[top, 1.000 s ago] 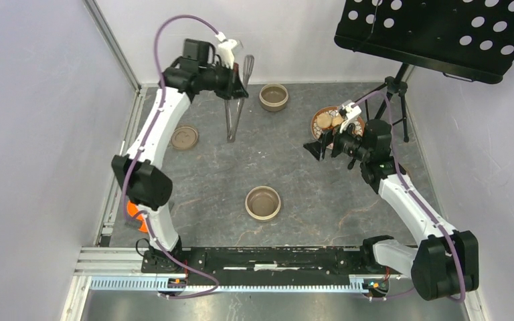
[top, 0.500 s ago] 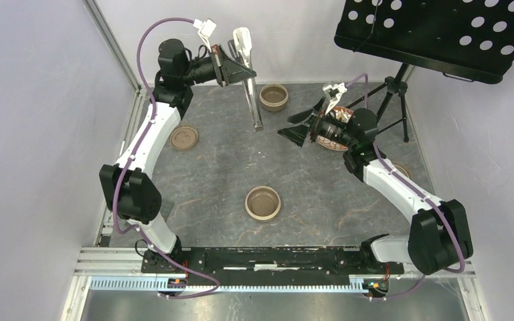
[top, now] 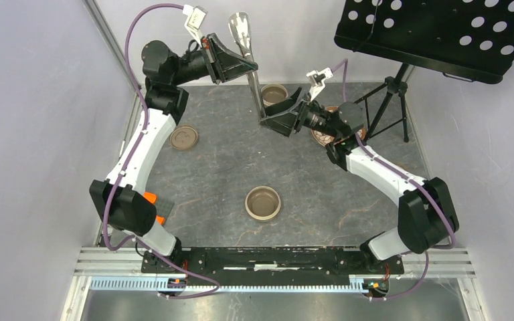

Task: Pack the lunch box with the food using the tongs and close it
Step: Pick up the clamp at the center of the board.

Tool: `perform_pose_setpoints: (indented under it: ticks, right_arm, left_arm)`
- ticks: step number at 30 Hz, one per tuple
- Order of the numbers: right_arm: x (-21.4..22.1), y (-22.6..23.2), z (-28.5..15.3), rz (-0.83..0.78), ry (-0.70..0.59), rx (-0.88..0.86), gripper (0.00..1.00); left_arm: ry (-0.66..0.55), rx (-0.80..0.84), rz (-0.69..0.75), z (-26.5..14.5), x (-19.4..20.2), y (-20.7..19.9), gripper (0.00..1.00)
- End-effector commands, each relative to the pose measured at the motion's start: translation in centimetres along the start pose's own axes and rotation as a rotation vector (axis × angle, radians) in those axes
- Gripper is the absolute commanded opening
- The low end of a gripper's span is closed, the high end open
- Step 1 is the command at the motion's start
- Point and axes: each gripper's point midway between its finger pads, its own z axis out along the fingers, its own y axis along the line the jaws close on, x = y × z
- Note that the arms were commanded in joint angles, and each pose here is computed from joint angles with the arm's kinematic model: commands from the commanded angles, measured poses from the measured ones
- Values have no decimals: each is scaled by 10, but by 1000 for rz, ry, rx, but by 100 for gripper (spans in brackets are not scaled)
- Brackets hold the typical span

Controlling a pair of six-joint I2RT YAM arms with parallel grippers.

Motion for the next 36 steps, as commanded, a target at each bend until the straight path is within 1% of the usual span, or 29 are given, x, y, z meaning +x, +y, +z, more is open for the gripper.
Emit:
perform_pose_setpoints:
  ticks: [1,5,6,10,25,27,36]
  right_arm:
    - [-31,43,19,-25,-58,-155,98]
    - [-43,55,31,-33,-80,-196,98]
    - [-46,57,34,-32,-88,-201,94]
    - [-59,65,44,-44,-116,-224,85]
    - [-64,63,49,-11,-125,-207,64]
    - [-68,65,50,-12,-132,-208,63]
    - [-84,64,57,-4,-168,-179,60]
  left_arm:
    - [-19,89,67,0,-12,-41,2]
    - [-31,93,69,2,-13,-46,2]
    - [-34,94,69,2,-13,-47,2]
    - [-39,102,62,5,-12,-50,2]
    - [-26,123,23,4,3,-49,2]
    - [-28,122,20,5,3,-48,2]
    - [-62,118,27,10,0,-46,2]
